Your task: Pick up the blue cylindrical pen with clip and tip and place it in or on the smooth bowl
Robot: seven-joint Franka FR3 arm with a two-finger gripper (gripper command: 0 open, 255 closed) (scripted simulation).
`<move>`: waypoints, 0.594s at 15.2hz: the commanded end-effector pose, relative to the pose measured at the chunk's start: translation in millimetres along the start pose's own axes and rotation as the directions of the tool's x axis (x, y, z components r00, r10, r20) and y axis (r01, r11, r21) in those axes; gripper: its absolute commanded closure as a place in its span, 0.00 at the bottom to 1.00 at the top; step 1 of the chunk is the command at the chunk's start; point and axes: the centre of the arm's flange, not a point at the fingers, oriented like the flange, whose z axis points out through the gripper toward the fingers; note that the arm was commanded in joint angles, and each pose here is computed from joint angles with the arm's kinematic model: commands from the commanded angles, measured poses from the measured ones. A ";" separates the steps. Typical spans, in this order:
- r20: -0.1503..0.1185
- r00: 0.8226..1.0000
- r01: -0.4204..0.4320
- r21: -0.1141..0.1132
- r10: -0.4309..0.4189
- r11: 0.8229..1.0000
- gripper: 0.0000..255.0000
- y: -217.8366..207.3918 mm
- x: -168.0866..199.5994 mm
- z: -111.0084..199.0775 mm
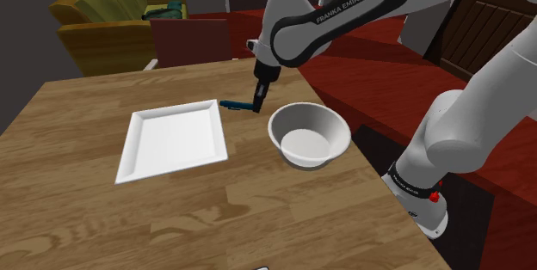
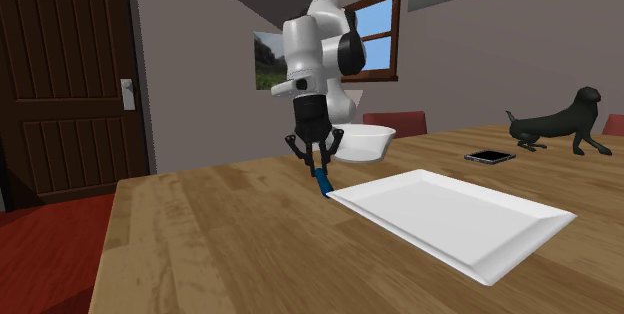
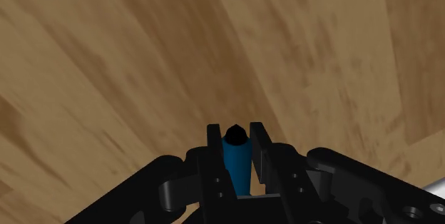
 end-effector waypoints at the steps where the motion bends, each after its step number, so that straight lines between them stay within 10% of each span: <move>1: 0.007 1.000 0.001 0.003 -0.001 1.000 1.00 -1.9 -2.7 4.4; 9: 0.007 1.000 0.001 0.003 -0.001 1.000 1.00 -6.6 6.0 -36.7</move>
